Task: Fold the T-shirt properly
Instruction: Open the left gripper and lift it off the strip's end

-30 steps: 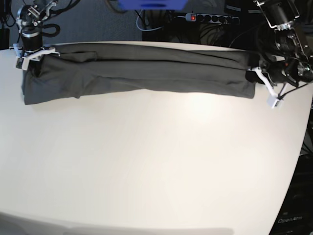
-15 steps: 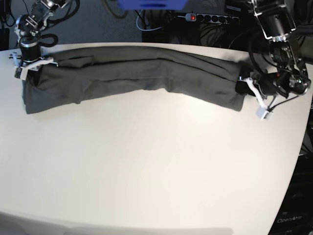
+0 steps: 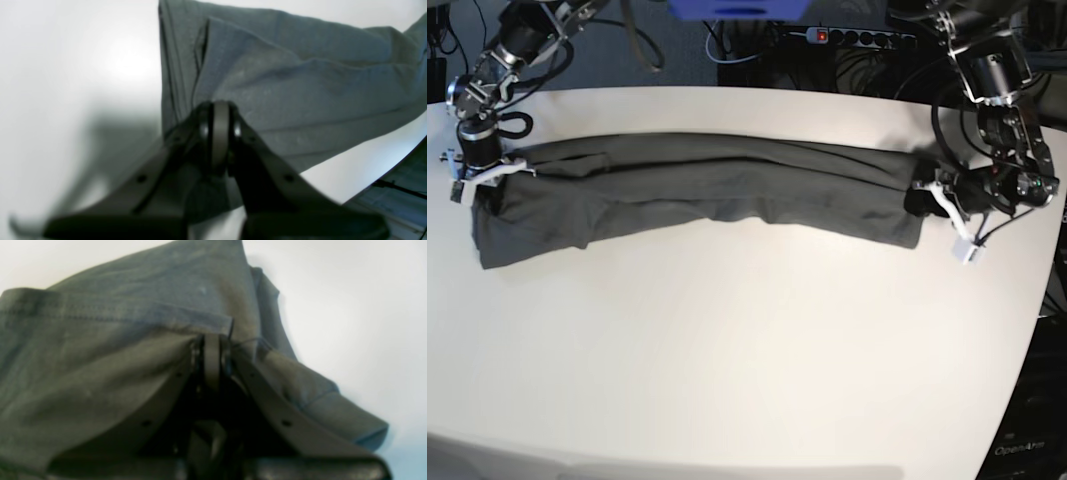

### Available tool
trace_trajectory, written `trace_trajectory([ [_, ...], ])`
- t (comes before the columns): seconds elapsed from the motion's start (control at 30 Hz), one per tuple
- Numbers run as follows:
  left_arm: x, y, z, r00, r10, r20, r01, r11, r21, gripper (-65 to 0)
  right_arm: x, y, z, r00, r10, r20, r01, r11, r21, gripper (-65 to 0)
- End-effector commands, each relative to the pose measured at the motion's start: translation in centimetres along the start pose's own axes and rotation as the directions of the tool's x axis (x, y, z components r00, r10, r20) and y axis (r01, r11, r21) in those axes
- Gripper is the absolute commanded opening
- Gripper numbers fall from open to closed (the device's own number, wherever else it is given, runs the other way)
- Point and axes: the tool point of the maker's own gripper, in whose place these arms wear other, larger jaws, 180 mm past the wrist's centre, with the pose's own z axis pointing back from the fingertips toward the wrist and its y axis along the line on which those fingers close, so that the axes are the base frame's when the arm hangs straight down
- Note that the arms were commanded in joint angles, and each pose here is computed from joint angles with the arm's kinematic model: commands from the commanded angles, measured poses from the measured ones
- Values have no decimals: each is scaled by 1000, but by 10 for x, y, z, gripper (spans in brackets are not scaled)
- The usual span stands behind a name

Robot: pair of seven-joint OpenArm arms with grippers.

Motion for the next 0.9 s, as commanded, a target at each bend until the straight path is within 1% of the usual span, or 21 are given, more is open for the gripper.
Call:
trace_trajectory([
  [0.0,-28,17,0,990,7,-142,6,996,91,-628,-10,-4,-3,997,33,-71,-33,999,0,-647],
  [0.17,-27,18,1,990,9,-138,4,996,92,-628,-1,-13,-20,998,8,-66,-8,1000,6,-647],
  [0.27,-27,26,6,992,48,-113,-36,994,106,-628,-1,-25,-25,997,4,-82,-3,1000,7,-647],
  [0.33,-27,31,11,993,70,-94,-59,991,117,-628,-6,-27,-28,995,-14,-95,15,1000,11,-647],
  [0.5,-30,36,14,992,83,-90,-71,989,127,-628,-10,-33,-29,994,-31,-109,32,999,8,-647],
  [0.7,-29,44,21,991,117,-61,-107,984,142,-628,-14,-35,-26,992,-36,-117,37,999,3,-647],
  [0.77,-30,44,21,991,119,-62,-110,984,142,-628,-15,-40,-24,992,-48,-114,47,999,-14,-647],
  [0.87,-31,45,22,990,122,-64,-112,983,143,-628,-16,-40,-23,992,-48,-117,47,999,-15,-647],
])
